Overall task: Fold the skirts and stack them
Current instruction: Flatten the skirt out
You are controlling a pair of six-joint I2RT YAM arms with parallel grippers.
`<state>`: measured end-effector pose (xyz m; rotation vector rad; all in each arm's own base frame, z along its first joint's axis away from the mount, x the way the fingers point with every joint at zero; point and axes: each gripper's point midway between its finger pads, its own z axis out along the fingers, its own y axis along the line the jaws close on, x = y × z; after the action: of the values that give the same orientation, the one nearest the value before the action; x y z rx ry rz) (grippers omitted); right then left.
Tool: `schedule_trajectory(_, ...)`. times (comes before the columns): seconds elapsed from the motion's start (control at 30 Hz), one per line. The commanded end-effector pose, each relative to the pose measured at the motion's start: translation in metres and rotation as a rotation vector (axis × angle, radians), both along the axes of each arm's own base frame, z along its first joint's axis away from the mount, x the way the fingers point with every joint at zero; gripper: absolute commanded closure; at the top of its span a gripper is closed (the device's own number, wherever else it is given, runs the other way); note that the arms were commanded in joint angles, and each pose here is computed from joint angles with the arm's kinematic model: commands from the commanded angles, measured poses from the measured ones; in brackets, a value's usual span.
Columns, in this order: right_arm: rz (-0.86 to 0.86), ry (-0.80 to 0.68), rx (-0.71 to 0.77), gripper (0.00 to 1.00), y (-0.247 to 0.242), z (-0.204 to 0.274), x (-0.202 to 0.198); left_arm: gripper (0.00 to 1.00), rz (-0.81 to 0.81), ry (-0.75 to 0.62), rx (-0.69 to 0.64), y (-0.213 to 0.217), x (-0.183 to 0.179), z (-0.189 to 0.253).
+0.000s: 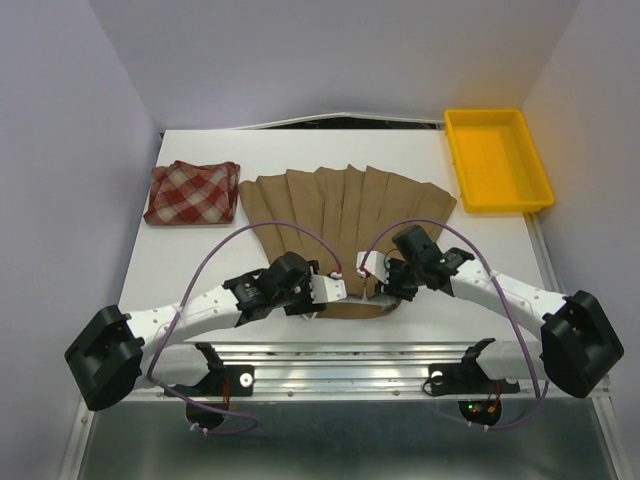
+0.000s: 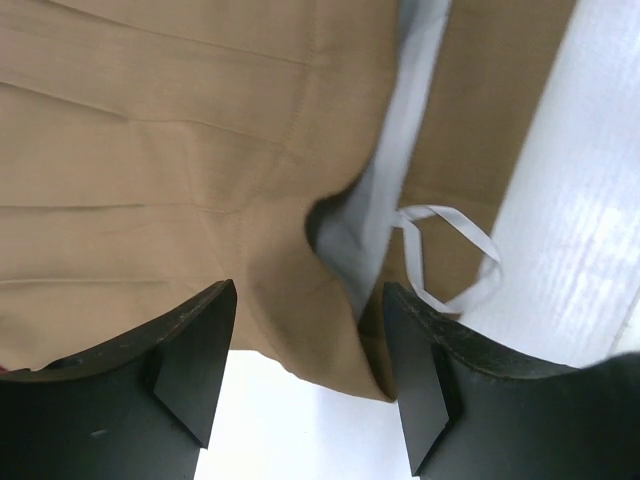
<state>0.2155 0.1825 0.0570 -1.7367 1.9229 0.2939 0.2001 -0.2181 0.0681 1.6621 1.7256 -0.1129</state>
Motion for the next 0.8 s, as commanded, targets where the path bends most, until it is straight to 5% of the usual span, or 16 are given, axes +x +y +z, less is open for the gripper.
schedule_trajectory(0.0,-0.018,-0.099,0.046,0.57,0.007,0.014,0.014,0.3,0.035,-0.14,-0.042,-0.01,0.022,0.021)
schedule_trajectory(0.13,-0.019,-0.106,0.054,0.67,0.007,0.018,0.014,0.39,0.043,-0.17,-0.041,-0.018,0.03,0.022)
schedule_trajectory(0.57,-0.021,-0.103,0.077,0.98,0.009,0.028,0.012,1.0,0.029,-0.162,-0.015,-0.005,0.02,0.028)
schedule_trajectory(0.77,0.004,-0.153,0.124,0.99,0.012,0.059,0.01,1.0,-0.038,-0.146,-0.063,0.0,0.002,0.056)
